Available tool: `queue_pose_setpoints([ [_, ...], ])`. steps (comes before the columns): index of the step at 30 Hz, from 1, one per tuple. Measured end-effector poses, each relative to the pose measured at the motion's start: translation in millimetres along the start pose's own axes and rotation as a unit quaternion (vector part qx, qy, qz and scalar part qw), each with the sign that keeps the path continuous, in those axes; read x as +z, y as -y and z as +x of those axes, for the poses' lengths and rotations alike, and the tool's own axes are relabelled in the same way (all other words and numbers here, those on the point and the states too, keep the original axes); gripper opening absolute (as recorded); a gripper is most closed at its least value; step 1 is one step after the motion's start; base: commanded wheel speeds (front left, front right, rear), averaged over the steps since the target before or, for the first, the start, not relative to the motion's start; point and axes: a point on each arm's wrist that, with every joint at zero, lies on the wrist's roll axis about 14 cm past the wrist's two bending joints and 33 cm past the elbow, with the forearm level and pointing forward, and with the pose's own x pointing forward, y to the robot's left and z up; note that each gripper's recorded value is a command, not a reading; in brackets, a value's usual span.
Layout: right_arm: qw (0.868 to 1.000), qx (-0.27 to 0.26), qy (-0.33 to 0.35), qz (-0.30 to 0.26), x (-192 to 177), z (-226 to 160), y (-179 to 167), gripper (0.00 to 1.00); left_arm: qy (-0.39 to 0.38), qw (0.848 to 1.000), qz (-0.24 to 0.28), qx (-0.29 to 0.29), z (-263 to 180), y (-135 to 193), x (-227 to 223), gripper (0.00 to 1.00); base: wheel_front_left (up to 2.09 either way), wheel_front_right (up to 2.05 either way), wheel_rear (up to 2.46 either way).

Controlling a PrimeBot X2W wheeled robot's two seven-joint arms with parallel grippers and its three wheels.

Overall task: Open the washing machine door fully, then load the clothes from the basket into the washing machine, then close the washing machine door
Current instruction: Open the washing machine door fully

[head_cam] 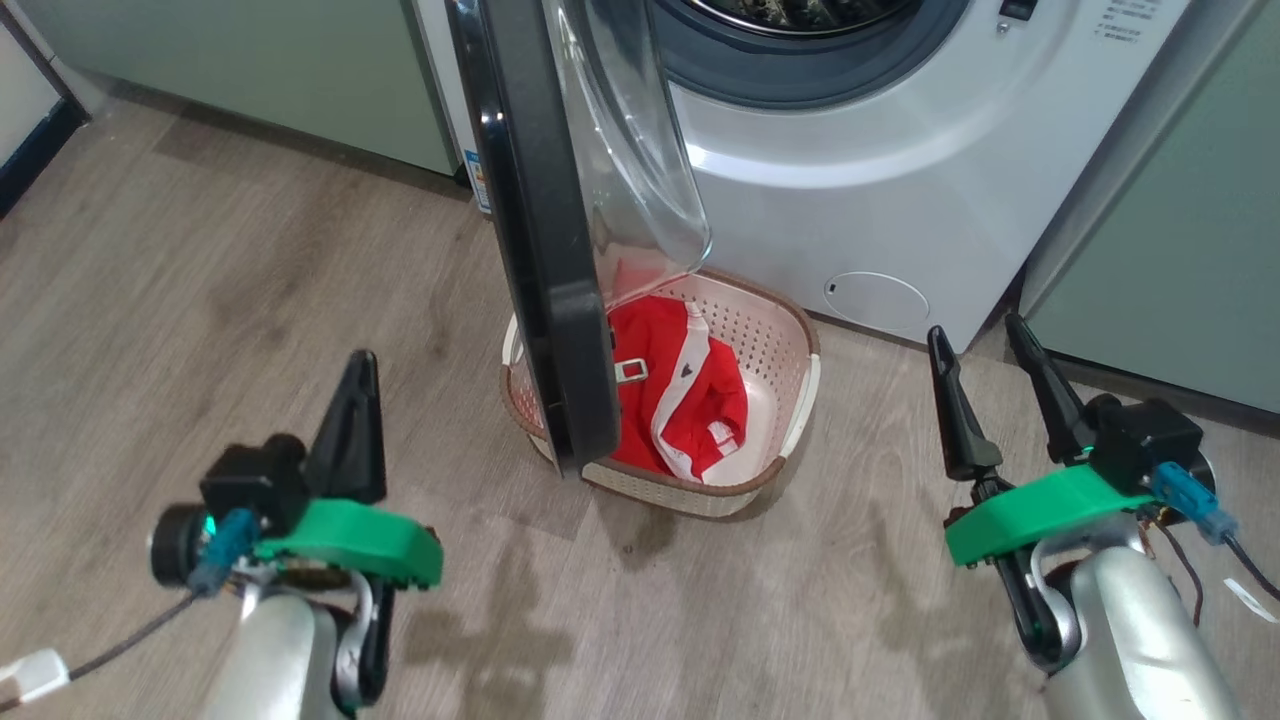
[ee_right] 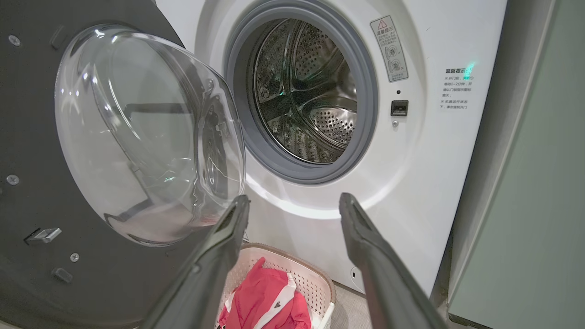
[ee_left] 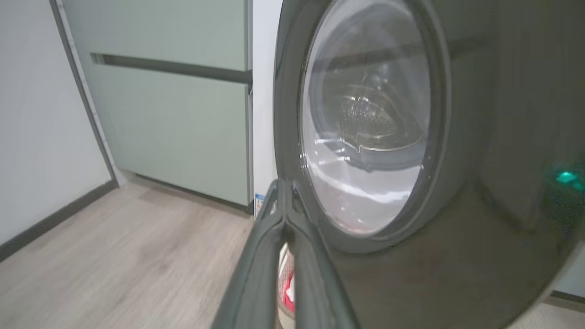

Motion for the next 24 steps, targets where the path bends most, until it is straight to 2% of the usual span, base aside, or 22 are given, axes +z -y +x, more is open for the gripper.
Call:
queue_pose_setpoints([
  [3,1.0,0.0,0.0,0.0,0,0,0,1.0,0.03,1.0,0.007,-0.001,7,-2,19,0.0,0.0,0.0,0.0],
  [7,1.0,0.001,0.002,0.0,1,0,-1,1.0,0.139,0.99,0.022,-0.007,27,-2,92,0.0,0.0,0.0,0.0],
  [12,1.0,-0.002,0.005,-0.002,4,-2,1,1.0,0.283,0.958,0.028,-0.034,29,21,186,0.0,0.0,0.0,0.0],
  [15,1.0,-0.006,0.009,-0.003,7,-4,4,1.0,0.34,0.938,0.025,-0.062,21,42,222,0.0,0.0,0.0,0.0],
  [19,1.0,-0.014,0.008,-0.004,7,-10,9,1.0,0.367,0.922,-0.002,-0.124,11,85,238,0.0,0.0,0.0,0.0],
  [24,1.0,-0.027,-0.001,0.001,1,-21,16,1.0,0.318,0.916,-0.048,-0.241,-2,153,219,0.0,0.0,0.0,0.0],
])
